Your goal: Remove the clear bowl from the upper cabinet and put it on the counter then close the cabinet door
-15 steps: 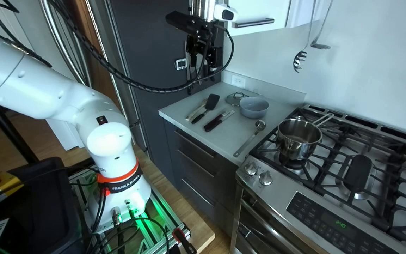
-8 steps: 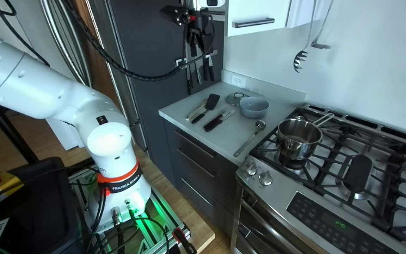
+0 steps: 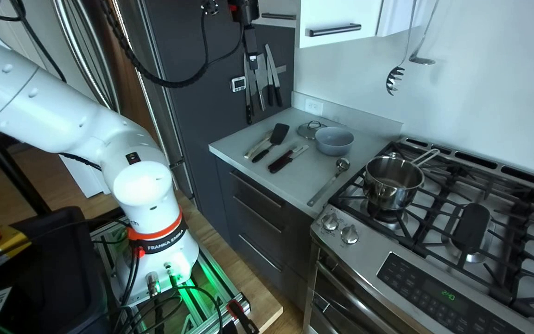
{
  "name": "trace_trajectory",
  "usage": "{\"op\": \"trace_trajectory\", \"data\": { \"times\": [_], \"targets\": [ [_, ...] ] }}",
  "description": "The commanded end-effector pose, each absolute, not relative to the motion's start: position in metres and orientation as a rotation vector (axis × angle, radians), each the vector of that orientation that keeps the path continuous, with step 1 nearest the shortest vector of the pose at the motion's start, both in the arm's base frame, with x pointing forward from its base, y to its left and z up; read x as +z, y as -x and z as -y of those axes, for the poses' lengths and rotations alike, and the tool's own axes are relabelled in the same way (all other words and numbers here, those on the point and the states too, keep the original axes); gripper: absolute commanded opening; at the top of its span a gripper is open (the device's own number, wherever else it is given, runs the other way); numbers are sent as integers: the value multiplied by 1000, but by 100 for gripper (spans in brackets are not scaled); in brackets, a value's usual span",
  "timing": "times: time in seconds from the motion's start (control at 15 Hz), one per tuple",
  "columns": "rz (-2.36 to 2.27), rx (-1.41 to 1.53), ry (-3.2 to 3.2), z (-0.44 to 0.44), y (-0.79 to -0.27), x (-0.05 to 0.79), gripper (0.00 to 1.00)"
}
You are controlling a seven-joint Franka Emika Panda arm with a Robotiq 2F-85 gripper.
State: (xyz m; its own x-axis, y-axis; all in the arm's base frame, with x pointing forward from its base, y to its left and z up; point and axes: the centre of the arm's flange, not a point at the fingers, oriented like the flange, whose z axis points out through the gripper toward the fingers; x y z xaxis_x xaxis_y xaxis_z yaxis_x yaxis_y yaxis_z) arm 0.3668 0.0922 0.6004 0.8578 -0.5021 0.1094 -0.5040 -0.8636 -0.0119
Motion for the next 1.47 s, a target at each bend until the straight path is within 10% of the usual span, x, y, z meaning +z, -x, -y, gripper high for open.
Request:
{"op": "trace_trajectory", "data": {
  "times": [0.0,1.4],
  "targets": [
    [848,174,-2990,-96,-371,601,100],
    [1596,954,-2987,-143,-459,647,100]
  ]
}}
